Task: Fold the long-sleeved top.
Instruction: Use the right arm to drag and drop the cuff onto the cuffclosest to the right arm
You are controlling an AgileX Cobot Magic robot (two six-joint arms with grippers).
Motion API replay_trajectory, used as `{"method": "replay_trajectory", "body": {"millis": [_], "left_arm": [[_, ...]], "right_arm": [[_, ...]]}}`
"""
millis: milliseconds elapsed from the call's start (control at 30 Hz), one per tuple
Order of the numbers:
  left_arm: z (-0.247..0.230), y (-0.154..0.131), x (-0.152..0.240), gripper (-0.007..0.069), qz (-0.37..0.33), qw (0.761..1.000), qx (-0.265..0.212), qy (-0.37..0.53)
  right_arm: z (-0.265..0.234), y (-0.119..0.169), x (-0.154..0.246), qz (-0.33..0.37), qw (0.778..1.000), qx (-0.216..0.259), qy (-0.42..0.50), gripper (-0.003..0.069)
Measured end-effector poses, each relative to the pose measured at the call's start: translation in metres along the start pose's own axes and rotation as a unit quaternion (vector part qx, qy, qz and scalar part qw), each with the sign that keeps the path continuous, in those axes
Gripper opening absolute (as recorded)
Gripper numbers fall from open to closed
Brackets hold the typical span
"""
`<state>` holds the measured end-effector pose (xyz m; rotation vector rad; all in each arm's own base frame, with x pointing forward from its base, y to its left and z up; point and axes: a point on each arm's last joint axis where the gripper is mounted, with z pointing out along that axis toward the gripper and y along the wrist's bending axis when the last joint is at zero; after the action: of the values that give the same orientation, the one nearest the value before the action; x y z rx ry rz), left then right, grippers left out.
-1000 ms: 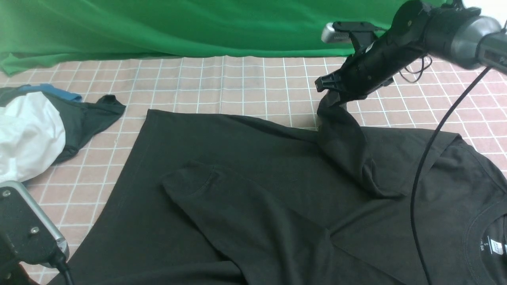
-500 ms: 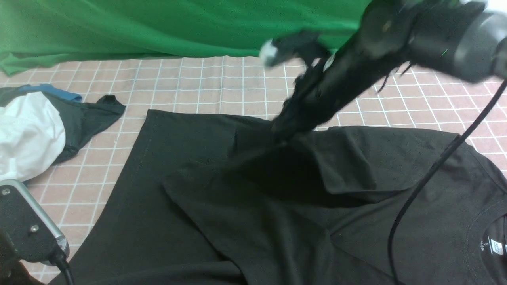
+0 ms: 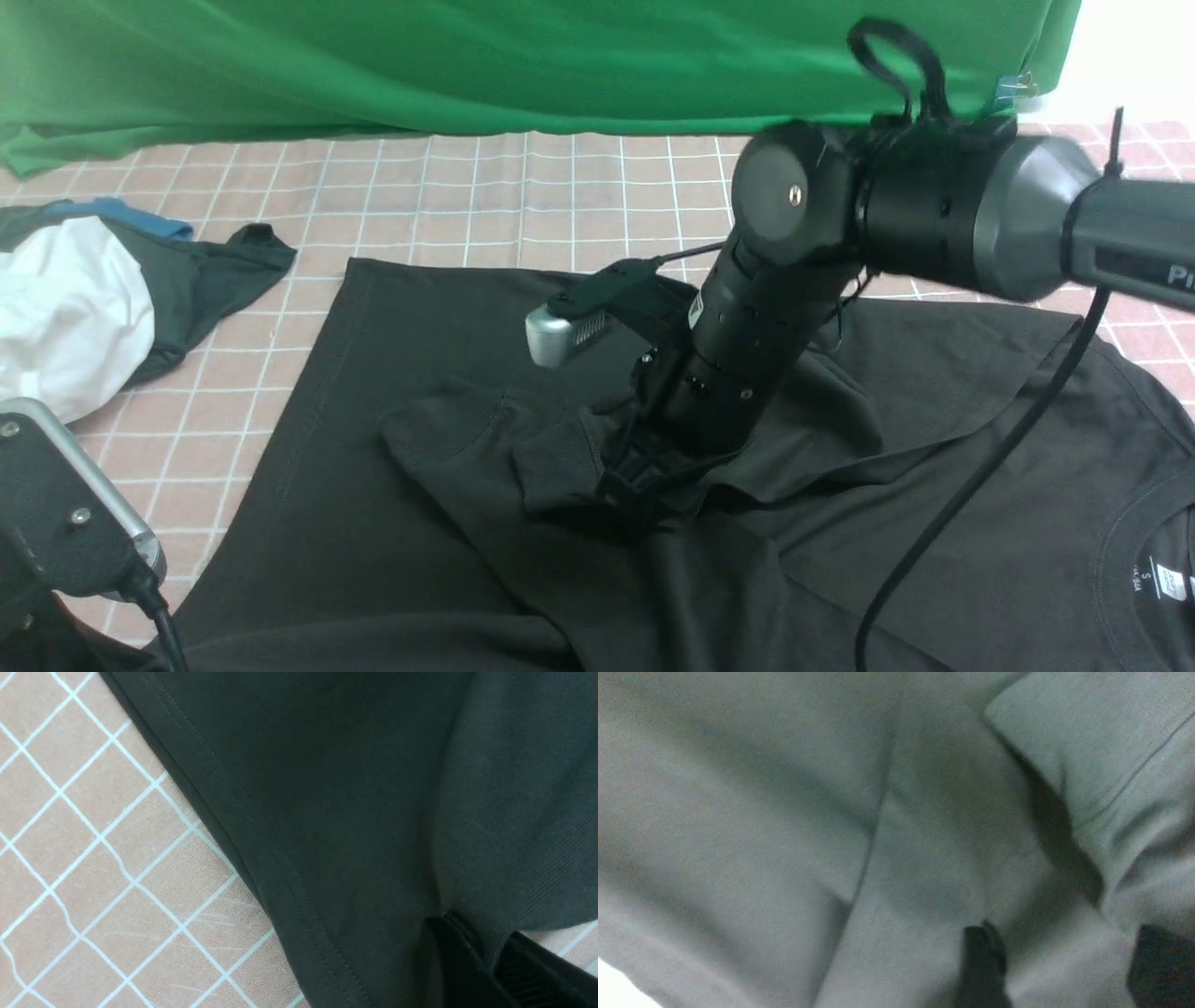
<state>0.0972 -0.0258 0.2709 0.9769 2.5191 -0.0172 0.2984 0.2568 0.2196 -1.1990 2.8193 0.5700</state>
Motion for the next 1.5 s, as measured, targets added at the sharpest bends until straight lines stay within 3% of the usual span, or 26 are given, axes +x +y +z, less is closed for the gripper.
{"method": "replay_trajectory", "body": {"millis": [167, 333, 500, 900, 1000, 1100, 1233, 1500], "left_arm": [[0.000, 0.000, 0.000, 0.0035, 0.000, 1.000, 0.000, 0.000], [0.000, -0.001, 0.000, 0.0035, -0.002, 1.000, 0.003, -0.002], [0.000, -0.001, -0.001, 0.0035, -0.003, 1.000, 0.006, -0.003], [0.000, -0.001, -0.001, 0.0035, -0.004, 1.000, 0.007, -0.004], [0.000, -0.001, -0.001, 0.0035, -0.004, 1.000, 0.007, -0.004], [0.000, -0.002, -0.001, 0.0035, -0.005, 1.000, 0.008, -0.005], [0.000, -0.002, -0.001, 0.0035, -0.005, 1.000, 0.009, -0.005], [0.000, -0.002, -0.001, 0.0035, -0.005, 1.000, 0.009, -0.005]], "right_arm": [[-0.010, 0.018, -0.012, -0.002, 0.999, 0.012, -0.048, 0.0440], [0.015, 0.042, -0.030, -0.079, 0.988, 0.078, -0.104, 0.0430], [0.048, 0.036, -0.040, -0.088, 0.983, 0.117, -0.114, 0.0486], [0.080, 0.024, -0.037, -0.068, 0.987, 0.127, -0.069, 0.0472], [0.081, 0.025, -0.037, -0.070, 0.987, 0.128, -0.067, 0.0425], [0.081, 0.025, -0.035, -0.073, 0.987, 0.128, -0.059, 0.0284], [0.076, 0.027, -0.033, -0.078, 0.988, 0.127, -0.051, 0.0150], [0.051, 0.035, -0.033, -0.089, 0.985, 0.128, -0.072, 0.0110]]}}
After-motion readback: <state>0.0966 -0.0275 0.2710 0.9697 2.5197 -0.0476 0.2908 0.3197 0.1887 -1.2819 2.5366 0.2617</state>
